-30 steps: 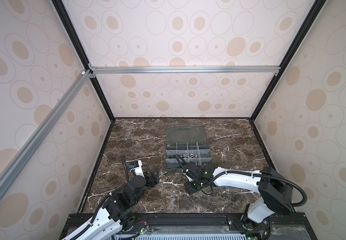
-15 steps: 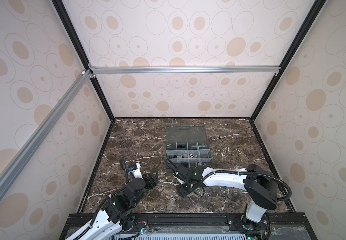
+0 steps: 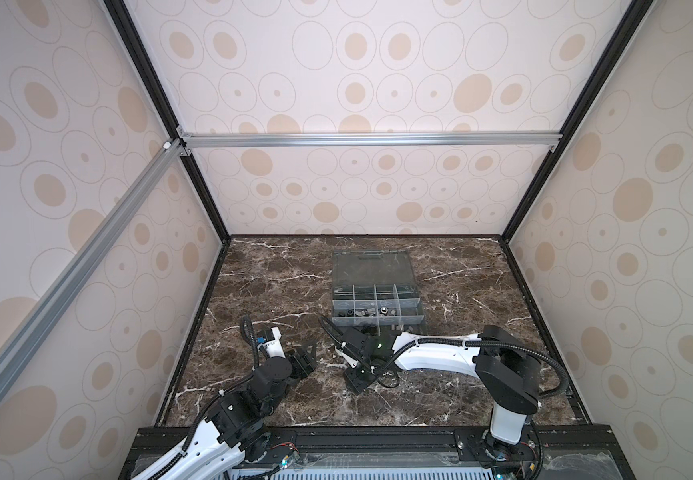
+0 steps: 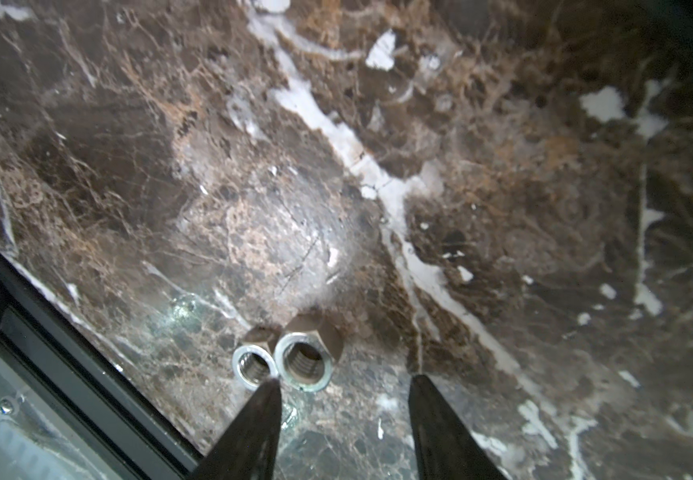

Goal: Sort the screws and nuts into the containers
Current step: 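Lower the right gripper and close it on a silver hex nut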

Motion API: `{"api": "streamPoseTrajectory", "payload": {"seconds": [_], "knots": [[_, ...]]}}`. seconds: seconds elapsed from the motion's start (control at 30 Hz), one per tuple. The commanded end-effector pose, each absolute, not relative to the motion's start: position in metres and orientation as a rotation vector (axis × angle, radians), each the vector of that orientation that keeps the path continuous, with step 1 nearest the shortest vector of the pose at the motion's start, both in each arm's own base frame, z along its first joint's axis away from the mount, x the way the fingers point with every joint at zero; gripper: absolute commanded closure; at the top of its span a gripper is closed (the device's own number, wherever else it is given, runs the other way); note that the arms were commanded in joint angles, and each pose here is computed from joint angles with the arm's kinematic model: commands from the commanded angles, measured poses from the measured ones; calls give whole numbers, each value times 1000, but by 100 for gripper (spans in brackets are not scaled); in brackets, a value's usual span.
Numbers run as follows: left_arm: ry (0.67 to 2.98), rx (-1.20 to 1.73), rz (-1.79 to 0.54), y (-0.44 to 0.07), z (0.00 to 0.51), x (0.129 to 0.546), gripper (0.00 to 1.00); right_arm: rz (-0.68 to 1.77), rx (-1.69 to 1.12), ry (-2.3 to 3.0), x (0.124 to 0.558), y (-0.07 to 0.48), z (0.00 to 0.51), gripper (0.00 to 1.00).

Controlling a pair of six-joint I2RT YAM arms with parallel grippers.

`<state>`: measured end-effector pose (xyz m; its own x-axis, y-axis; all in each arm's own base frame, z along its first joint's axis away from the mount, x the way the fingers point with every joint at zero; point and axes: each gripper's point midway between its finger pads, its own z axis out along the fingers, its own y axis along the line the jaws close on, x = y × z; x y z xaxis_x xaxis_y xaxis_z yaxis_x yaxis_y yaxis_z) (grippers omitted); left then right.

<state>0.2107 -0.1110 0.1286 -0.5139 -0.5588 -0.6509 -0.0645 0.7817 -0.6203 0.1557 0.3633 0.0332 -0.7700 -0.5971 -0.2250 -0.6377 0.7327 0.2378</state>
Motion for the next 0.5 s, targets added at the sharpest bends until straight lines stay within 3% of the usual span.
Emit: {"api": "streamPoseTrajectory", "payload": {"seconds": [0.0,0.47], "knots": [[2004,-512,-692,-109,131,214,23,434,-1038,2808,152,367,29,47],[2011,-527,-723,-112,125,213,23,290,-1007,2815,160,360,21,52]]}}
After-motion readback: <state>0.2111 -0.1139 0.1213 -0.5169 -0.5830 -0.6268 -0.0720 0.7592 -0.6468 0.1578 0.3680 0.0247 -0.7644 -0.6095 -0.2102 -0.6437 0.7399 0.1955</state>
